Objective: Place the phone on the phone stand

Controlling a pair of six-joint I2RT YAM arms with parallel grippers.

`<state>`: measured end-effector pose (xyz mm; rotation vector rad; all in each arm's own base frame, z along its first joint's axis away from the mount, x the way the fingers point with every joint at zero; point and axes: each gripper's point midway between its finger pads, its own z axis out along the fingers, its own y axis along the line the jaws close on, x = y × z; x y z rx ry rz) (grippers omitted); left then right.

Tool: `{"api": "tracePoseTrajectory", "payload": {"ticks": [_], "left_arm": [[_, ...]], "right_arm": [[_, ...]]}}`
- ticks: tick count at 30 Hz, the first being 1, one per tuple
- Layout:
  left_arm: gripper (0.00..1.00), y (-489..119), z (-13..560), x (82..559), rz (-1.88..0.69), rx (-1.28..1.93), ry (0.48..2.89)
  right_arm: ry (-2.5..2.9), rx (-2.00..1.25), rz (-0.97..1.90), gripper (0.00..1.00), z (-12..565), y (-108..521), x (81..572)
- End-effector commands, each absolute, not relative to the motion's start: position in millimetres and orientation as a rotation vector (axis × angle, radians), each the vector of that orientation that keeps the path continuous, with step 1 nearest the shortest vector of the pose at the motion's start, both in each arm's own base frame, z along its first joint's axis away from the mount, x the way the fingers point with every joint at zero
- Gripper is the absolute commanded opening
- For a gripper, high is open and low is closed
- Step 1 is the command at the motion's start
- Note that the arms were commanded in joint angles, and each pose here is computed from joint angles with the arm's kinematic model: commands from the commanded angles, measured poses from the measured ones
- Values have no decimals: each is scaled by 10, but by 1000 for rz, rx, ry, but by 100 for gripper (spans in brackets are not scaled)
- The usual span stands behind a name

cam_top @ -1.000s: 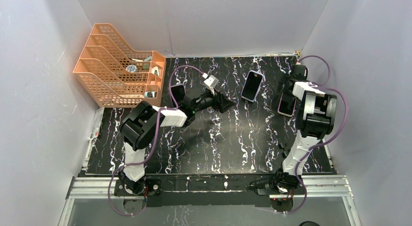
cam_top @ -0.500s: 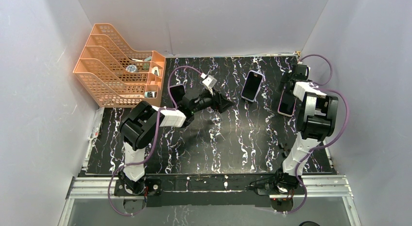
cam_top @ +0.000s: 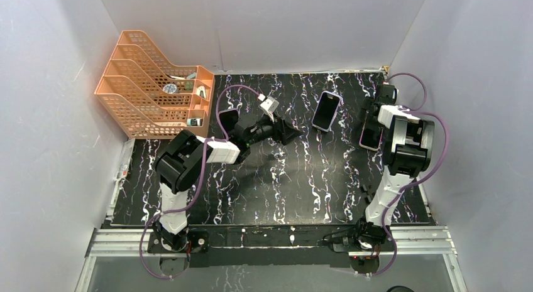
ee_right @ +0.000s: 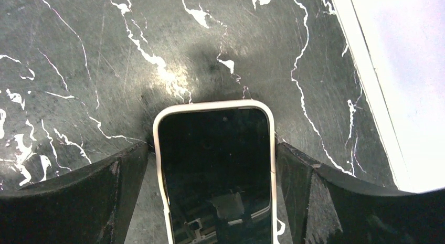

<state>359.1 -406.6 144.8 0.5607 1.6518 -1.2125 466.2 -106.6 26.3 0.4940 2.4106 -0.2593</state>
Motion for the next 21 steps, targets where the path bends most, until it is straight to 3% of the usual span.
{"api": "tracePoseTrajectory", "payload": {"ticks": [1, 21], "left_arm": [[64, -4055, 1525, 3598, -1226, 567, 1618], [64, -4040, 1532, 3594, -1238, 558, 1617]], "right_arm": [[2422, 485, -257, 99, 209, -1074, 4733], [2484, 503, -116, 84, -136, -905, 4530]]}}
